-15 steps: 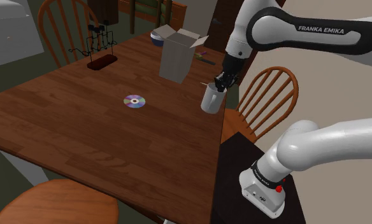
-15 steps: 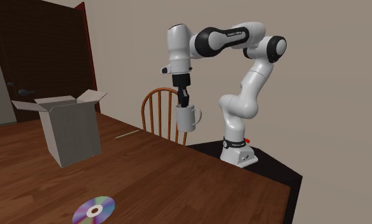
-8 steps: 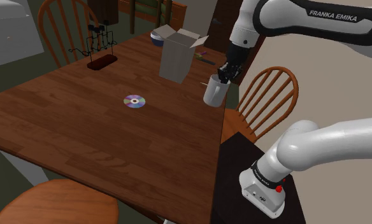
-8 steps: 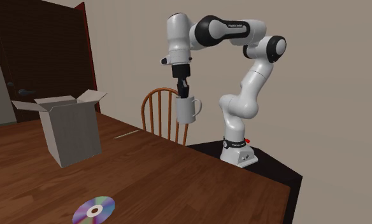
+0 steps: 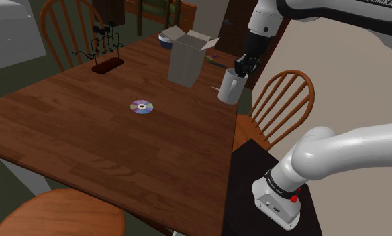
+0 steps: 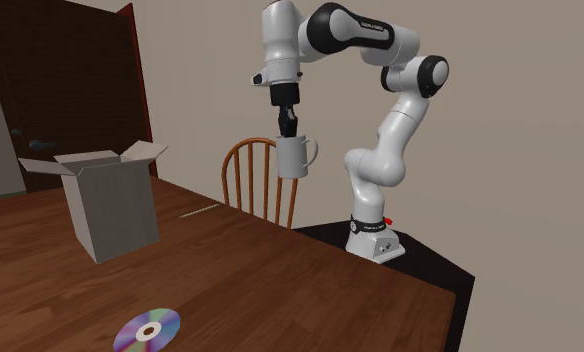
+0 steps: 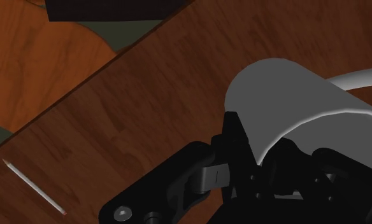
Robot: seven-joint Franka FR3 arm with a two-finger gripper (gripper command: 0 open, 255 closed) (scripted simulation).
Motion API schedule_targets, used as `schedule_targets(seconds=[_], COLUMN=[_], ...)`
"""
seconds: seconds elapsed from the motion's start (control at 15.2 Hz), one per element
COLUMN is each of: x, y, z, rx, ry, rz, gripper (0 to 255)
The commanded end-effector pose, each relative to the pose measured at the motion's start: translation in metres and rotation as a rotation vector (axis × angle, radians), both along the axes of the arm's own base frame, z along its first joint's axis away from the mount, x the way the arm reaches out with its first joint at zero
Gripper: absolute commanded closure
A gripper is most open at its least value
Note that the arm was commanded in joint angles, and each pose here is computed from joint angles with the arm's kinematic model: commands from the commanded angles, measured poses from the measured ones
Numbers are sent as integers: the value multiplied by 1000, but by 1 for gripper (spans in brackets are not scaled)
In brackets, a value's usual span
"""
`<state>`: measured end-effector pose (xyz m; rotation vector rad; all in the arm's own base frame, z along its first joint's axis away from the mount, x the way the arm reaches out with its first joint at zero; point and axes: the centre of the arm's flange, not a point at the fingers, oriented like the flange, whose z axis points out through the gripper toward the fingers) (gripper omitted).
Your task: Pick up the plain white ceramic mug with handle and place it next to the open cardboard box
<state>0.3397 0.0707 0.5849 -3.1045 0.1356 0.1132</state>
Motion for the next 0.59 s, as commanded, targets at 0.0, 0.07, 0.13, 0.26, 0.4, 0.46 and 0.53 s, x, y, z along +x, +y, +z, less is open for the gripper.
schedule_targets(seconds=[0.0,0.07,0.13,0.26,0.4,0.46,0.53], x=[1,1,1,1,1,1,1], y=[0,0,0,0,0,0,0], z=[11,16,22,32,43,48,53], rx=[0,0,0,0,0,0,0], ry=[0,0,0,0,0,0,0], rz=[0,0,0,0,0,0,0], gripper=[255,255,255,255,255,255,255])
